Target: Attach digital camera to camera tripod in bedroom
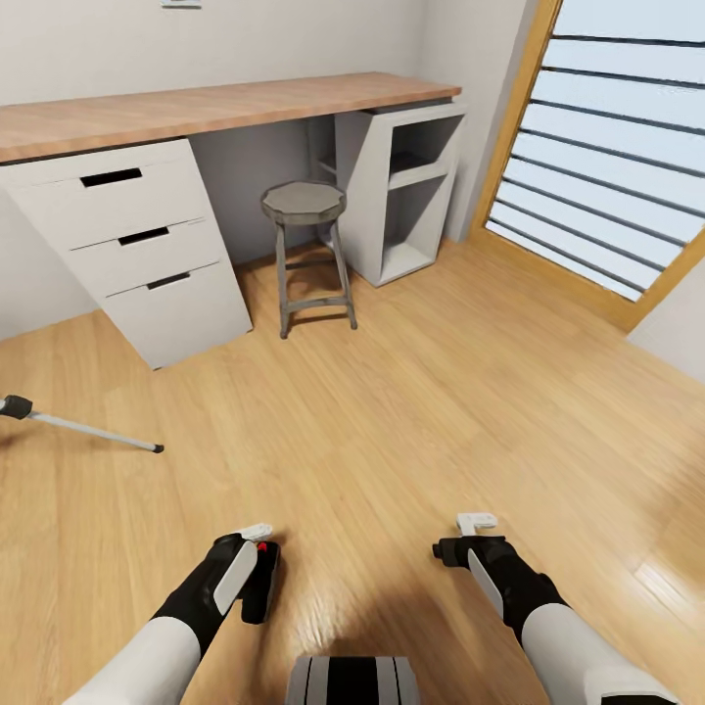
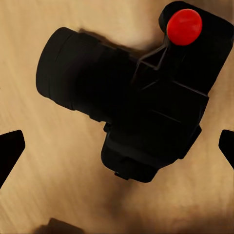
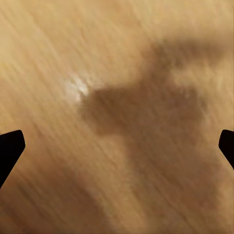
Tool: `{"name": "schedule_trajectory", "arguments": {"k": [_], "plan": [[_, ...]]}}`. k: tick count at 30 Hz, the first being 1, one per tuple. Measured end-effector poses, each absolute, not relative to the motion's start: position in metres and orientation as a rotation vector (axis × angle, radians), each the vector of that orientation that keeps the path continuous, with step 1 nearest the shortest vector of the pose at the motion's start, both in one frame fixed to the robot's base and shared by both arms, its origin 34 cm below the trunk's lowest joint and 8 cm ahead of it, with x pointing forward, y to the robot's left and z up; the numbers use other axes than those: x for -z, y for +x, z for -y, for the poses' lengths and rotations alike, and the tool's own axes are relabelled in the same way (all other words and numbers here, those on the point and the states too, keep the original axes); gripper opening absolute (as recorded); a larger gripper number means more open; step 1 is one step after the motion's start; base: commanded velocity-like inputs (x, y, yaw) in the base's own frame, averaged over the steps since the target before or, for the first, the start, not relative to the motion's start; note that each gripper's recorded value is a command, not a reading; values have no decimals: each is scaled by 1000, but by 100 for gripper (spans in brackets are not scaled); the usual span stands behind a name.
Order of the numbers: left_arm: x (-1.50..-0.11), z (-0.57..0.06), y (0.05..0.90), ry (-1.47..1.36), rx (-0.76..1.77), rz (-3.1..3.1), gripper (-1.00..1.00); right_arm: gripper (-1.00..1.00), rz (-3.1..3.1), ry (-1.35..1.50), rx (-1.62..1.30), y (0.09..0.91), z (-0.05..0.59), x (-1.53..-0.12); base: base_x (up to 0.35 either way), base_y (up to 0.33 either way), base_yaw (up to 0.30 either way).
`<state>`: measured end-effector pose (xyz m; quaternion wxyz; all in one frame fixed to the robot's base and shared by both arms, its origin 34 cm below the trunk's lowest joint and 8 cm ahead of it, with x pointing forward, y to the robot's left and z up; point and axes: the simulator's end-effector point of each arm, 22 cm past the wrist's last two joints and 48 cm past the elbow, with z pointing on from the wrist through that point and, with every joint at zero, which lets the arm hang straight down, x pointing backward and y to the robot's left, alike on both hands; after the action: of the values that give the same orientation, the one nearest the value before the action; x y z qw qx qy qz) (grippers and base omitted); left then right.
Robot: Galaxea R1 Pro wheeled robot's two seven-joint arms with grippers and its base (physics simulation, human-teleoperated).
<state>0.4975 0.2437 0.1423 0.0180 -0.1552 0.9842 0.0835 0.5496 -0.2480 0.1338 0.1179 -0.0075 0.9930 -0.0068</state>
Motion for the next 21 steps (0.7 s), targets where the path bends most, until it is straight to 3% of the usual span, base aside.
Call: {"name": "schedule_trajectory", "arguments": {"k": [21], "plan": [[-143, -242, 498, -480, -257, -3056, 100, 100, -2905, -22, 22, 550, 249, -134, 0, 0, 0]]}}
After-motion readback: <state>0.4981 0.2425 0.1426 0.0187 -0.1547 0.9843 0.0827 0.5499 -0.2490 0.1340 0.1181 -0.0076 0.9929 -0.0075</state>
